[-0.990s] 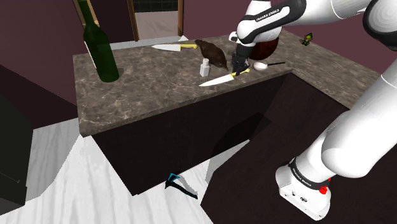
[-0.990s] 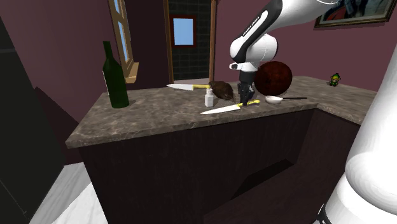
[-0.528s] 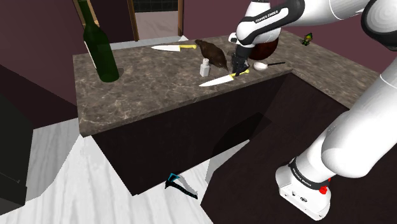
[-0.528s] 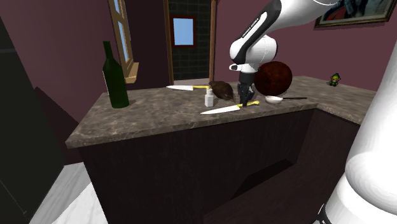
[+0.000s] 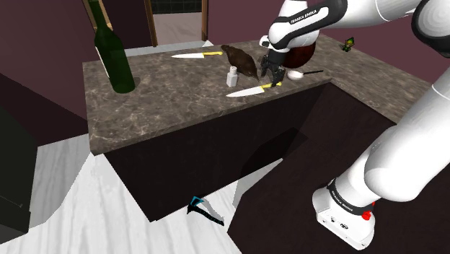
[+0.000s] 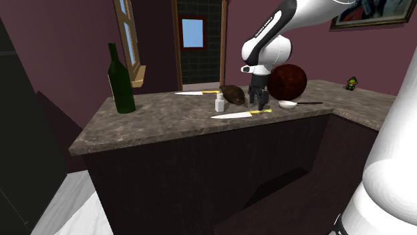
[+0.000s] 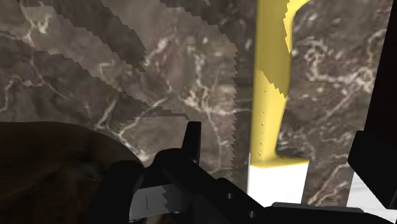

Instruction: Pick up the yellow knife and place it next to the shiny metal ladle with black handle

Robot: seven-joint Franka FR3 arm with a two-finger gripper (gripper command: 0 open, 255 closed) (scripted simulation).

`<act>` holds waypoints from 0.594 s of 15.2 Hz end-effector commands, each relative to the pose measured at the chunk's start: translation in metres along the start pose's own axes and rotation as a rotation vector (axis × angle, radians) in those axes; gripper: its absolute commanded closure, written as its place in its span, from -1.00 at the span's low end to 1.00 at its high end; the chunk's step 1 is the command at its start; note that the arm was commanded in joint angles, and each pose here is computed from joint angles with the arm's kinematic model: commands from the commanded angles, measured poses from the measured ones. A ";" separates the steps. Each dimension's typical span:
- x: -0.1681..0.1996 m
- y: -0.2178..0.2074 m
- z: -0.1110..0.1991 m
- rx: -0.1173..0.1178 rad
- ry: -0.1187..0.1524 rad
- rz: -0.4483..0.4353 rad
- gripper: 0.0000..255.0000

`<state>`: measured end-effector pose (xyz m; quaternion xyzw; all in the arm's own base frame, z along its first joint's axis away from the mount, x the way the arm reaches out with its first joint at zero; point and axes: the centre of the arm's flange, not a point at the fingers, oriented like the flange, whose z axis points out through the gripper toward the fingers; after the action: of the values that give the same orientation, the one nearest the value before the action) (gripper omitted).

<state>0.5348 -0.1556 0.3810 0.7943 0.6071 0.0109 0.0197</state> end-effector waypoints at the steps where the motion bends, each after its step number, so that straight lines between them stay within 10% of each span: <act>1: 0.000 0.000 -0.020 0.000 0.000 0.000 -1.00; 9: 0.000 0.000 -0.043 0.000 0.000 0.000 -1.00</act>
<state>0.5329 -0.1545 0.4241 0.7944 0.6070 0.0108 0.0196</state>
